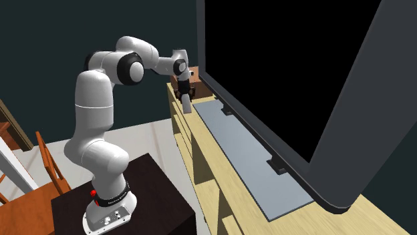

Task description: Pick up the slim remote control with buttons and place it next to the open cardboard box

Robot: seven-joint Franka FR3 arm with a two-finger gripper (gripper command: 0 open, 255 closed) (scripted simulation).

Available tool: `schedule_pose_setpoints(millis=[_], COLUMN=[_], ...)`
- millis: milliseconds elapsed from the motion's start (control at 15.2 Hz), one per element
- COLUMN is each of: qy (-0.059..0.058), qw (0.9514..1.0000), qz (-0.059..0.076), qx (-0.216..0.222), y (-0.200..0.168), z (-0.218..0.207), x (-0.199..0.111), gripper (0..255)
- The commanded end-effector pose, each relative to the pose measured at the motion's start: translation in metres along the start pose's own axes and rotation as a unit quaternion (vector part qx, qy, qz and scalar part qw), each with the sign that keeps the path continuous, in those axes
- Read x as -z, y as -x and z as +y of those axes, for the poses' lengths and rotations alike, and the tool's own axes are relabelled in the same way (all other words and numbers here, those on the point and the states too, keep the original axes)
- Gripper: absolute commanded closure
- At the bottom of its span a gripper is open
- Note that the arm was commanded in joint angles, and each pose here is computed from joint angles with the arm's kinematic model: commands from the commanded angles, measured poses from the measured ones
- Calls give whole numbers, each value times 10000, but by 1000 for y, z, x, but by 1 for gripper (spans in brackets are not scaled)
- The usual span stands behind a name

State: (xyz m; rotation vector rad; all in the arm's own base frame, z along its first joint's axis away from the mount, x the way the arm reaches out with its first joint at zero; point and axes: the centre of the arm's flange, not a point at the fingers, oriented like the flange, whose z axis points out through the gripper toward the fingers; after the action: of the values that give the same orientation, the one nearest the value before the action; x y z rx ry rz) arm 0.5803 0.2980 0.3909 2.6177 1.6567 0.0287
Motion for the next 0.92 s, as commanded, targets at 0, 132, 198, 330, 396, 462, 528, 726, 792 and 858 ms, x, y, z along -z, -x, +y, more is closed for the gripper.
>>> schedule_pose_setpoints(millis=[0,132,198,330,396,462,528,726,792,858], qy=[-58,-58,-58,-58,-58,-58,-58,-58,-58,-58], qw=[9999,9999,9999,9999,9999,9999,9999,9999,9999,9999], qz=[-84,-84,-84,-84,-84,-84,-84,-84,-84,-84], qx=[-6,-6,-6,-6,-6,-6,-6,-6,-6,-6], y=[2,2,2,2,2,2,2,1,2,2], z=[-1,-2,-2,-2,-2,-2,-2,-2,-2,-2], x=[-21,-32,-36,-36,-36,-36,-36,-36,-36,-36], gripper=[255,255,255,255,255,255,255,0,0,0])
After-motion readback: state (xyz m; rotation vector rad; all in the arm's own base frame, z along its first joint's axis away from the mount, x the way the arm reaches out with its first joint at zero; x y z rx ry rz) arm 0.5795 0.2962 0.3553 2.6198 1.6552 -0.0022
